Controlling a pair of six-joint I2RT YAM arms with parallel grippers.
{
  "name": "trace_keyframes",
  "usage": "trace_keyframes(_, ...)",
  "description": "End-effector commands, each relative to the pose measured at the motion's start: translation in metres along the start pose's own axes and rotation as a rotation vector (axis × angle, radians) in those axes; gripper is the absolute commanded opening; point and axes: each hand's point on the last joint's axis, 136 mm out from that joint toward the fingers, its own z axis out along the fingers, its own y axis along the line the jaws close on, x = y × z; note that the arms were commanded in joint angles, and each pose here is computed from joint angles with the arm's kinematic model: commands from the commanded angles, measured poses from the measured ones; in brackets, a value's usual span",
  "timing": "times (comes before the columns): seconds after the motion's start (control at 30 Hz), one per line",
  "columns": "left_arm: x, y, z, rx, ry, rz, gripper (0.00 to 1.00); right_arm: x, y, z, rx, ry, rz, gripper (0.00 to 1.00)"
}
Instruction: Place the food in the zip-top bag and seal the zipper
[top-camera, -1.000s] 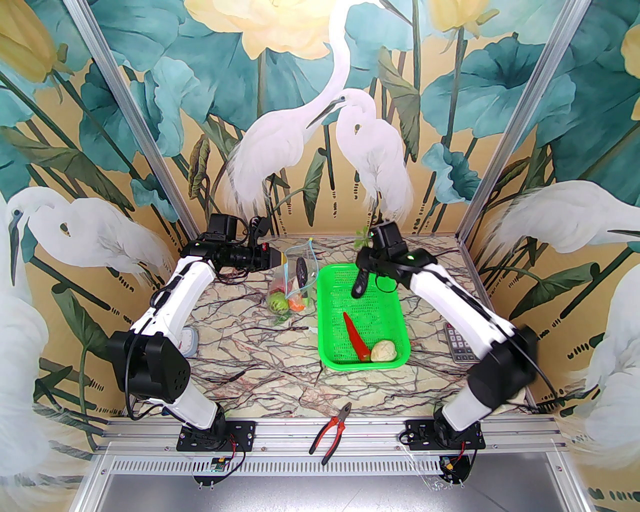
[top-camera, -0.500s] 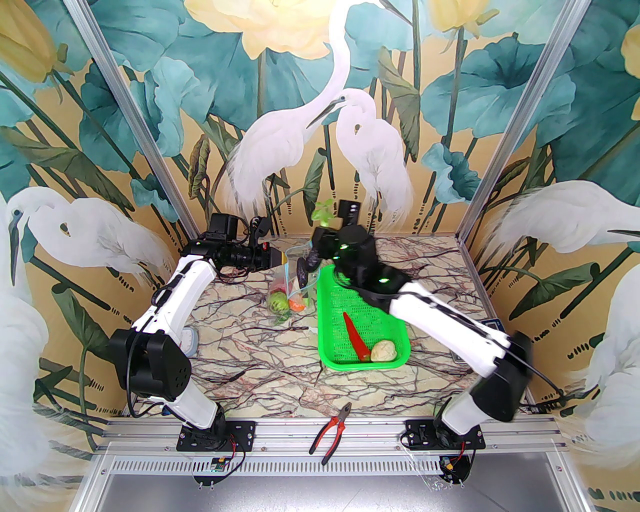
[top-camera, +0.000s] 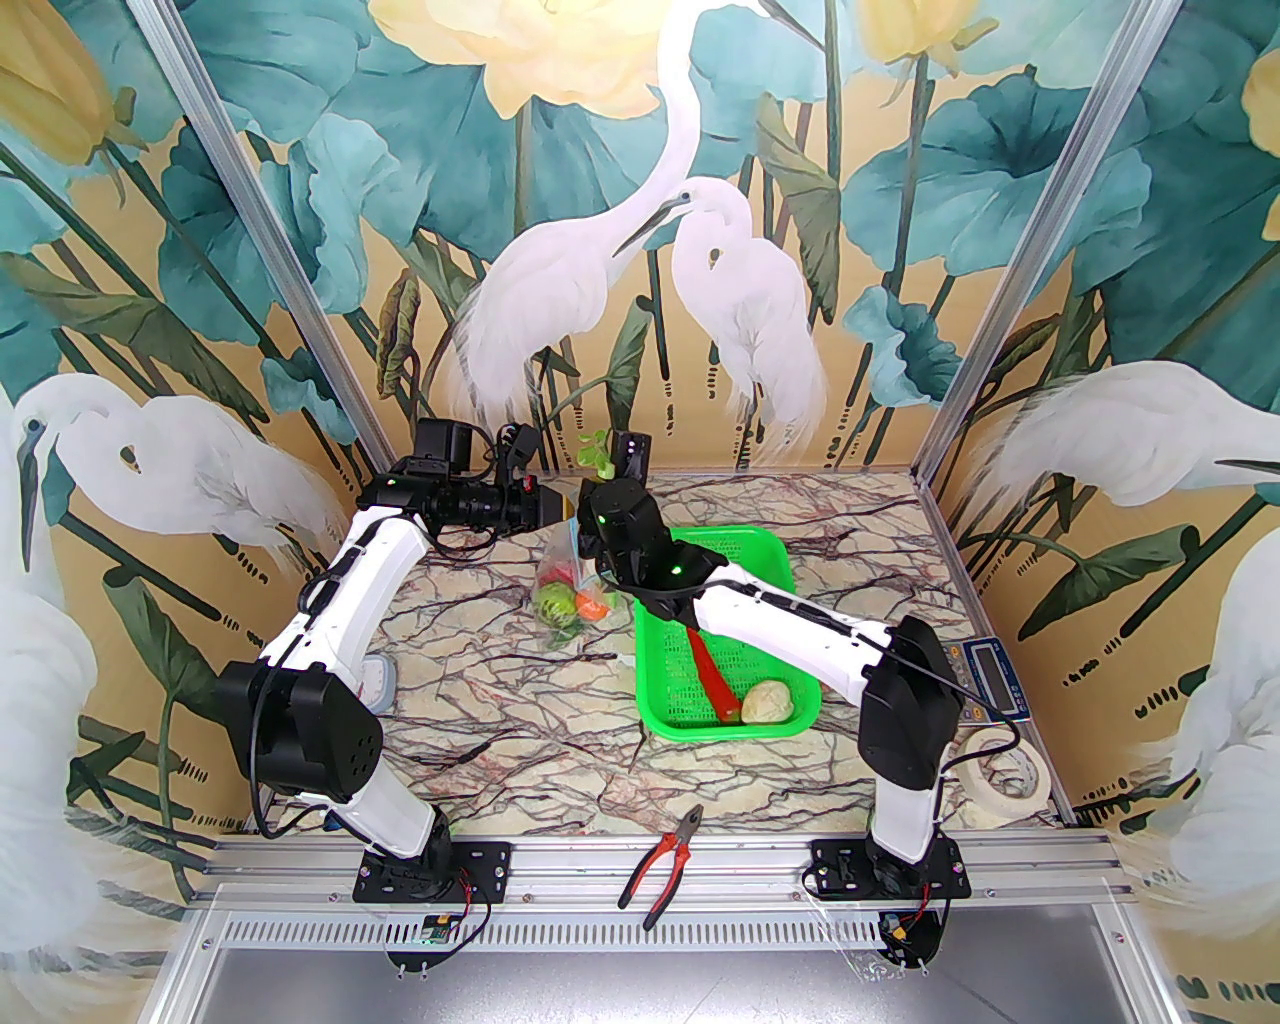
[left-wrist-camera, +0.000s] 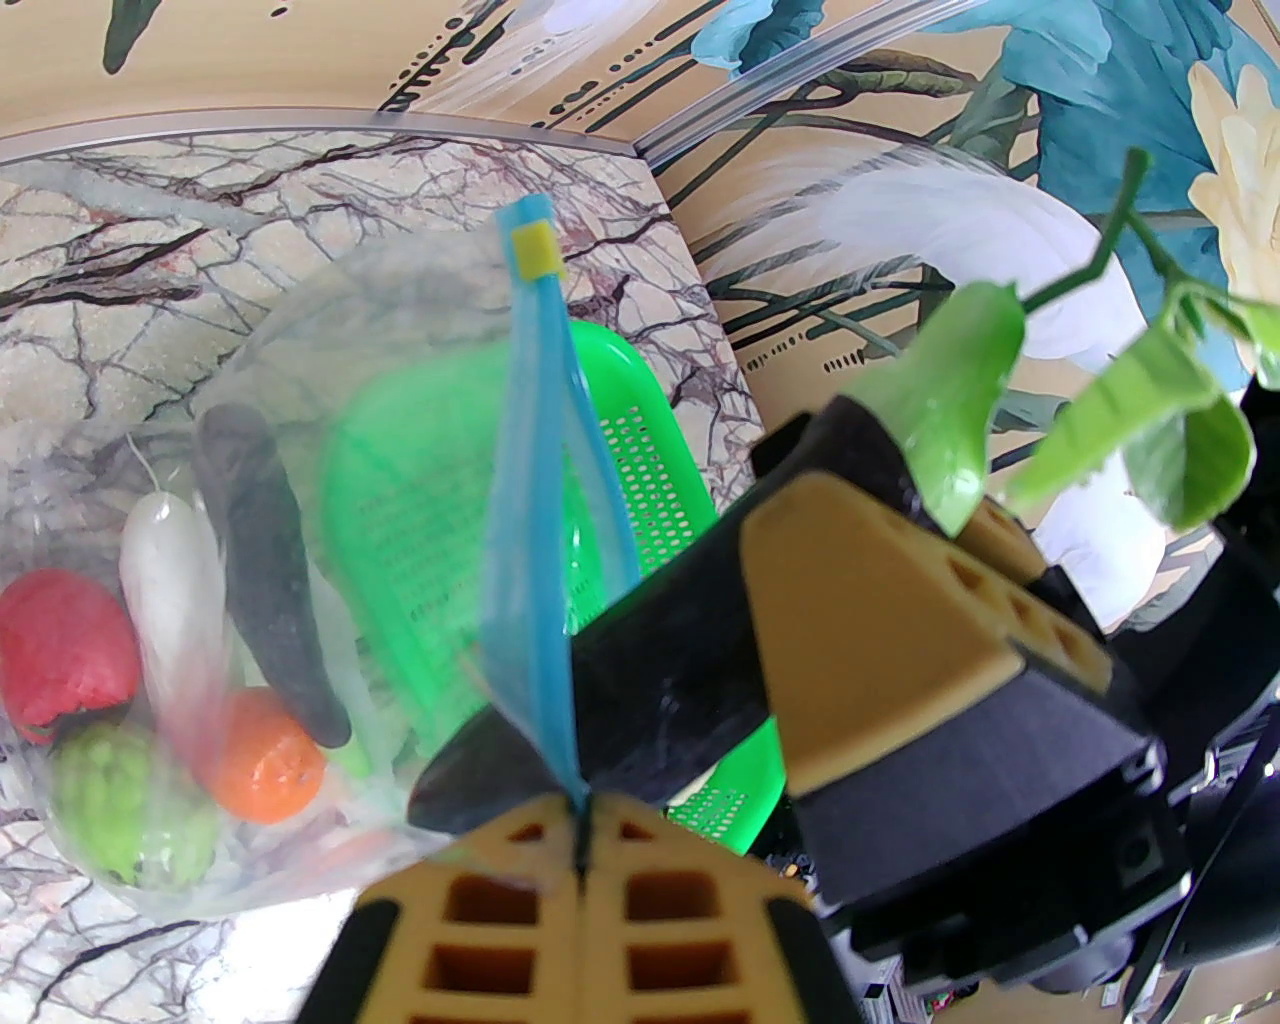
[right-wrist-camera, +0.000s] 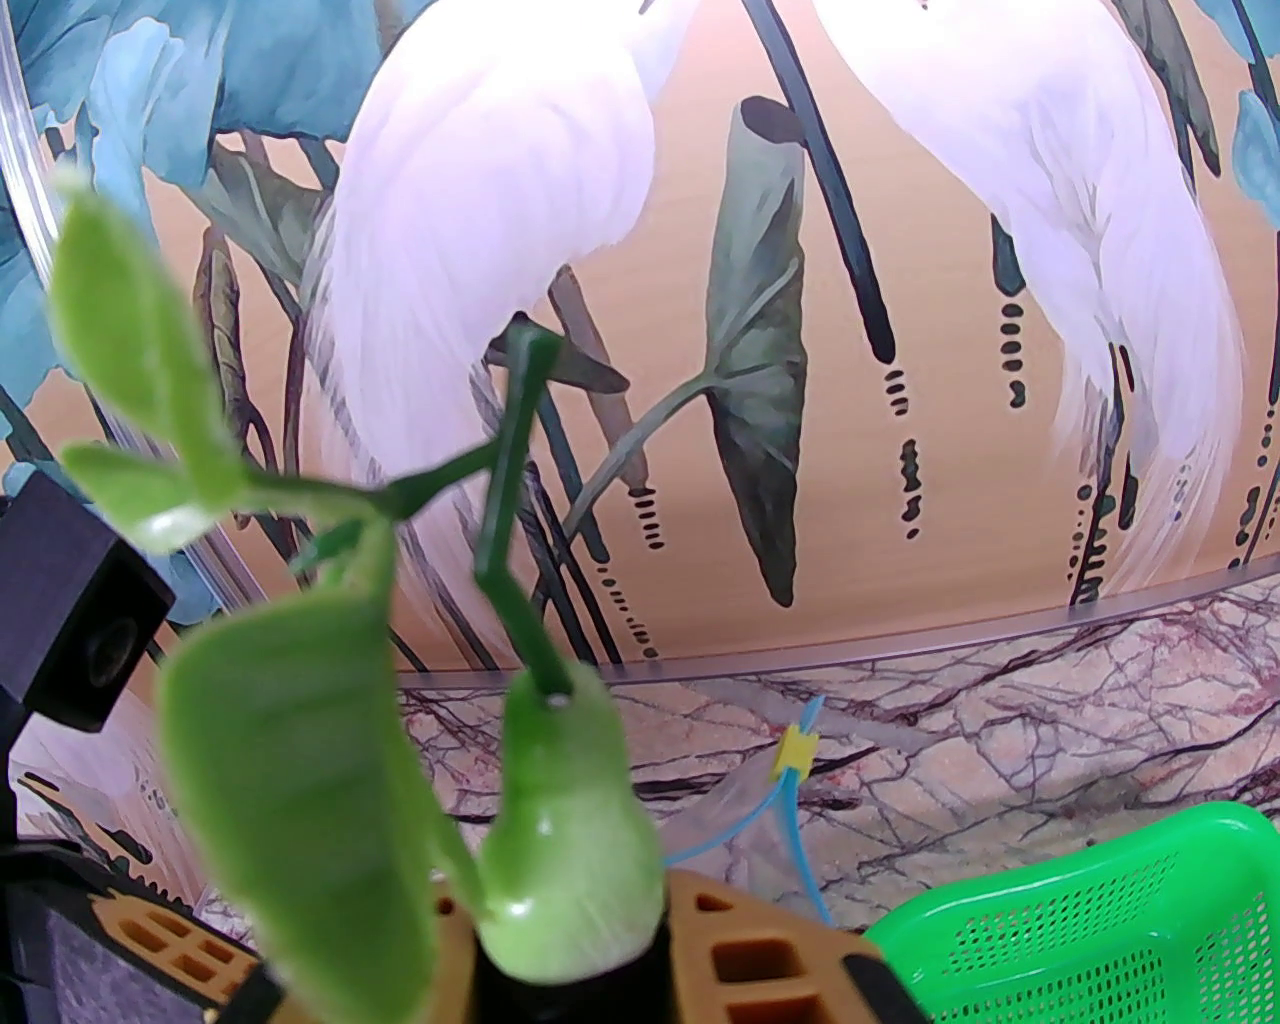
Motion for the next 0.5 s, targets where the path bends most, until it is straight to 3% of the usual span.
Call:
trace_keyframes(0.0,-0.009,-0.010,-0.002,0.039,-0.013,0.014,0.01,0.026,-0.006,0.003,0.017,0.115,0.010,0.19)
trace_keyframes(0.3,-0.013,-0.011,-0.001,0.048,-0.023,0.017,0.01,0.091,-0.008,0.007,-0.037,0.432,-0.016,0.19)
trace_keyframes(0.47,-0.015,-0.013,-0.002,0.052,-0.030,0.024,0.01,0.111,-0.009,0.016,-0.054,0.537,0.001,0.19)
